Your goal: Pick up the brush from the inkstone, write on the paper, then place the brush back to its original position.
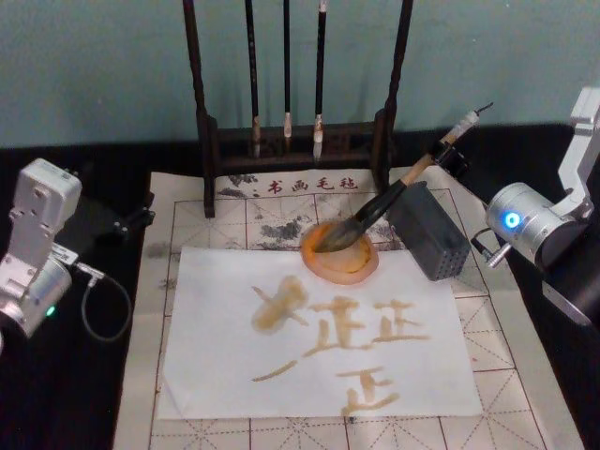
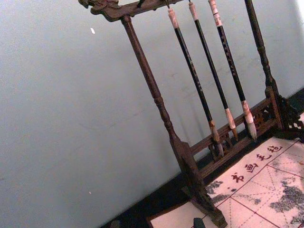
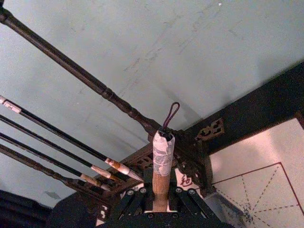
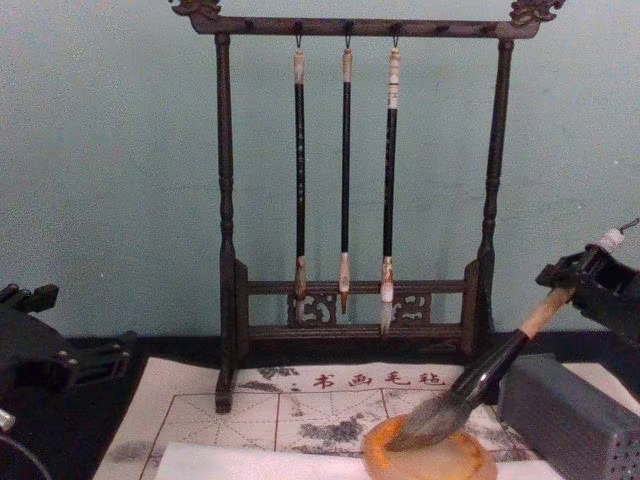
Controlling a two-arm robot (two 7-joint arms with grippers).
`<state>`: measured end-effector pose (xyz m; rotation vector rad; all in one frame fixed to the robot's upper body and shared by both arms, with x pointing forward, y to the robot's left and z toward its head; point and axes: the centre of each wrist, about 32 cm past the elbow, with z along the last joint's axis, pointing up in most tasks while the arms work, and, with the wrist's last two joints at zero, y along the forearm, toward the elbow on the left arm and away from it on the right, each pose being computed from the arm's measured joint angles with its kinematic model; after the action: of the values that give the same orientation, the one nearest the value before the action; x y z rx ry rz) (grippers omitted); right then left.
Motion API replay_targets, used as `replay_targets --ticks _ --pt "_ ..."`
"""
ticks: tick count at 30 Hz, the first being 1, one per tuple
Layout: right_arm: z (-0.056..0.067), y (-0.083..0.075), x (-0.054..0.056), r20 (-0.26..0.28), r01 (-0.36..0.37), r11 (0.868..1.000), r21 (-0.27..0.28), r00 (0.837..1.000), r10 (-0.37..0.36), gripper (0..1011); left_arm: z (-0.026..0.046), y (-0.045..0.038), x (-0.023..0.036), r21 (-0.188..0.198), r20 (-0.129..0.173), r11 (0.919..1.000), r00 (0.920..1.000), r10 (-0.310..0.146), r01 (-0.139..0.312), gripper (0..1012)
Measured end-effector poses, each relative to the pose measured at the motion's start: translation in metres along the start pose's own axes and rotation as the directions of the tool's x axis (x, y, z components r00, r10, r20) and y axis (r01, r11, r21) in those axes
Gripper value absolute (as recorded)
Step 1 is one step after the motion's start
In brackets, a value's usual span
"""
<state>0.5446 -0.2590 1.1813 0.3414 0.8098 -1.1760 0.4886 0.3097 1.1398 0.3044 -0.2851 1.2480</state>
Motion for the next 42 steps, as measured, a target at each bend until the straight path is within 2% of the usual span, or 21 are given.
replay_targets --ticks 28,42 --pt "-0.005 0.0011 0.001 -0.005 0.034 0.999 -0.006 0.999 -0.034 189 0.0 0.0 0.0 0.0 0.0 1.0 1.0 0.0 0.0 1001" --pt "-0.0062 -0.0001 0.0004 -0.031 0.052 0.999 0.009 0.998 -0.052 189 0.0 0.0 0.0 0.0 0.0 1.0 1.0 0.0 0.0 1001"
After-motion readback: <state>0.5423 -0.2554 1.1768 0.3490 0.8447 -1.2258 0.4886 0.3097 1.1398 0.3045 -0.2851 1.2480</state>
